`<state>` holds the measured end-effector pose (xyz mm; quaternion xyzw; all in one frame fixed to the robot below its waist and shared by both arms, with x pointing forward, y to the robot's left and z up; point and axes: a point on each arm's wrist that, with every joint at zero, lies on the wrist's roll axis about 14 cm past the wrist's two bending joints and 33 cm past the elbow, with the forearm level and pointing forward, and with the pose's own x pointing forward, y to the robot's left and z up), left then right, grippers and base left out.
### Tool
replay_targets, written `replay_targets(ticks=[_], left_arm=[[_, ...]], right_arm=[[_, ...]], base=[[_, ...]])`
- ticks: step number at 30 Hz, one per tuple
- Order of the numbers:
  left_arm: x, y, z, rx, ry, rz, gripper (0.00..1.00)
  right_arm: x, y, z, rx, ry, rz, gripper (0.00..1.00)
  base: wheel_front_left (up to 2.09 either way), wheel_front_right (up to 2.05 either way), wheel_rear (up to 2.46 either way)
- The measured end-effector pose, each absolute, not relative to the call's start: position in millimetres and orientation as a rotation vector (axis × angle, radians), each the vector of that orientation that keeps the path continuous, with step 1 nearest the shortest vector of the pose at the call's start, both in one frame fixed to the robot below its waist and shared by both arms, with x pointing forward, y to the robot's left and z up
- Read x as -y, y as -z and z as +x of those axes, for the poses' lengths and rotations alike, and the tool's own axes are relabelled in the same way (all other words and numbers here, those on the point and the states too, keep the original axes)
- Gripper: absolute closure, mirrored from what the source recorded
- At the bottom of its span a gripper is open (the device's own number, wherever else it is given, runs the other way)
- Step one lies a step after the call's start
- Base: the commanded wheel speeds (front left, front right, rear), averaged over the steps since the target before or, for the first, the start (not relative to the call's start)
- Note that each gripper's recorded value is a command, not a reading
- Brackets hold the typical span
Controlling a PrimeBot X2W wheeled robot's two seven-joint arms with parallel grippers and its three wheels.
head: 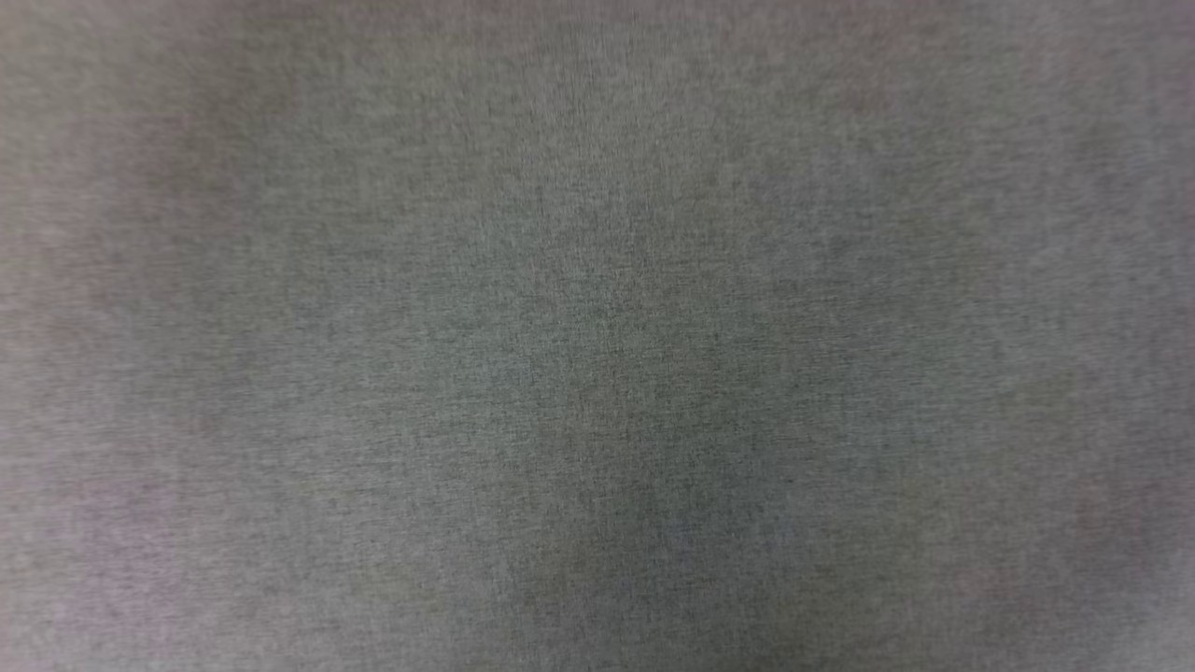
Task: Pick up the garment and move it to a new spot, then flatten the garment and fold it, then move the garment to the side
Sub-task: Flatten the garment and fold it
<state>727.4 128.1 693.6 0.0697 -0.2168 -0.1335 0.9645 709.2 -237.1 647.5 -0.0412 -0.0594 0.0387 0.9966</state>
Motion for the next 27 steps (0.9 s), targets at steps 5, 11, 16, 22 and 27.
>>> replay_targets(ticks=[5, 11, 16, 22, 27], left_arm=[[-130, -639, 746, 0.351, 0.277, 0.119, 1.00], [-132, -582, 749, 0.247, 0.291, 0.082, 1.00], [-137, -558, 733, 0.183, 0.287, 0.022, 1.00], [-148, -523, 682, 0.070, 0.269, -0.058, 1.00], [-165, -487, 610, -0.025, 0.229, -0.117, 1.00]], right_arm=[[224, -592, 725, 0.025, -0.112, -0.065, 1.00], [211, -547, 732, -0.069, -0.145, -0.029, 1.00], [206, -527, 717, -0.131, -0.167, -0.016, 1.00], [208, -494, 663, -0.229, -0.199, -0.027, 1.00], [206, -462, 596, -0.328, -0.236, 0.000, 1.00]], base=[[0.00, 0.00, 0.00], [0.00, 0.00, 0.00], [0.00, 0.00, 0.00], [0.00, 0.00, 0.00], [0.00, 0.00, 0.00]])
